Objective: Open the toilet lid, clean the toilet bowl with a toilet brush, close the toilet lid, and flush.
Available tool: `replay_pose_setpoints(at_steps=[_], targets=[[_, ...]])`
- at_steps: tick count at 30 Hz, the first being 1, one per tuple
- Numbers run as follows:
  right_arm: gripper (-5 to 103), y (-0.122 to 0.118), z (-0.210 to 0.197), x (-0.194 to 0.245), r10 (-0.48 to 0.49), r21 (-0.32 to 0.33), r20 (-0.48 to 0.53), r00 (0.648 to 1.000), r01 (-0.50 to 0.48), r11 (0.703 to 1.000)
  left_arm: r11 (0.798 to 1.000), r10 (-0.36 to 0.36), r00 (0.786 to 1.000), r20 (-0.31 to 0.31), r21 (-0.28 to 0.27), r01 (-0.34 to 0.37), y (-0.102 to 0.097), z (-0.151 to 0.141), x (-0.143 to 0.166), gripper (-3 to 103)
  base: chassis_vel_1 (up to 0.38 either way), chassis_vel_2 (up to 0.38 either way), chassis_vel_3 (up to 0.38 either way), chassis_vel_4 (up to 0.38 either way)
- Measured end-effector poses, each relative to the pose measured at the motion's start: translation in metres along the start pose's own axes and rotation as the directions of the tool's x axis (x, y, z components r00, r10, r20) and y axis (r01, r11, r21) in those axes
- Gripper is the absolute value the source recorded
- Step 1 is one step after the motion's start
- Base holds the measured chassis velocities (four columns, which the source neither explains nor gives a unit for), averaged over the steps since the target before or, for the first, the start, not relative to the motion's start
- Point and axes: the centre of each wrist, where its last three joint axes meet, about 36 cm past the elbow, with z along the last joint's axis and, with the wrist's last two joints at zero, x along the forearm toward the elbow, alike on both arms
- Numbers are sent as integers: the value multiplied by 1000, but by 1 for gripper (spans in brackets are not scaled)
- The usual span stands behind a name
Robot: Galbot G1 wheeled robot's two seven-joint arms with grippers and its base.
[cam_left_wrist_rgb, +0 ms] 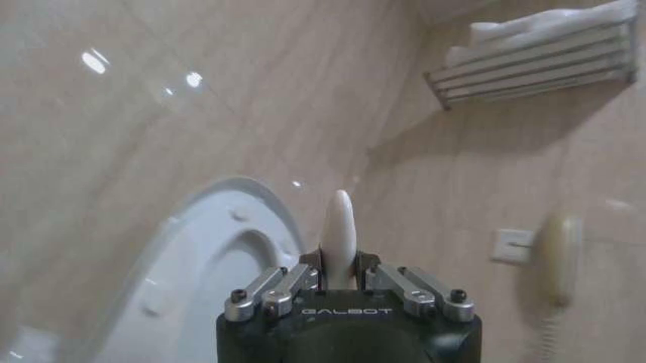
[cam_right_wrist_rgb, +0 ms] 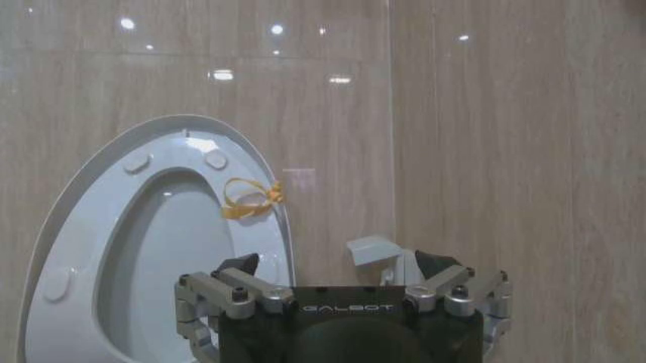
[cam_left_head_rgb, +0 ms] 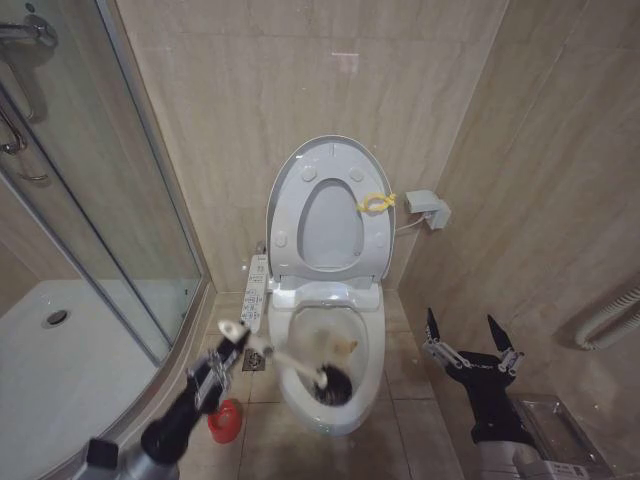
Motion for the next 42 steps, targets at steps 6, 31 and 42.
replay_pose_setpoints(at_steps=[6, 31, 42], targets=[[100, 0, 0, 0, 0, 0, 0, 1000, 0, 1000, 999, -30, 1000, 2, -27, 30, 55, 16, -14, 20, 0, 0, 0, 0], [100, 0, 0, 0, 0, 0, 0, 1000, 0, 1000, 996, -92, 987, -130, -29, 89, 142, 169, -99, 20, 0, 0, 0, 0], [100, 0, 0, 0, 0, 0, 0, 1000, 0, 1000, 985, -168, 973, -159, -68, 159, 142, 230, -123, 20, 0, 0, 0, 0]])
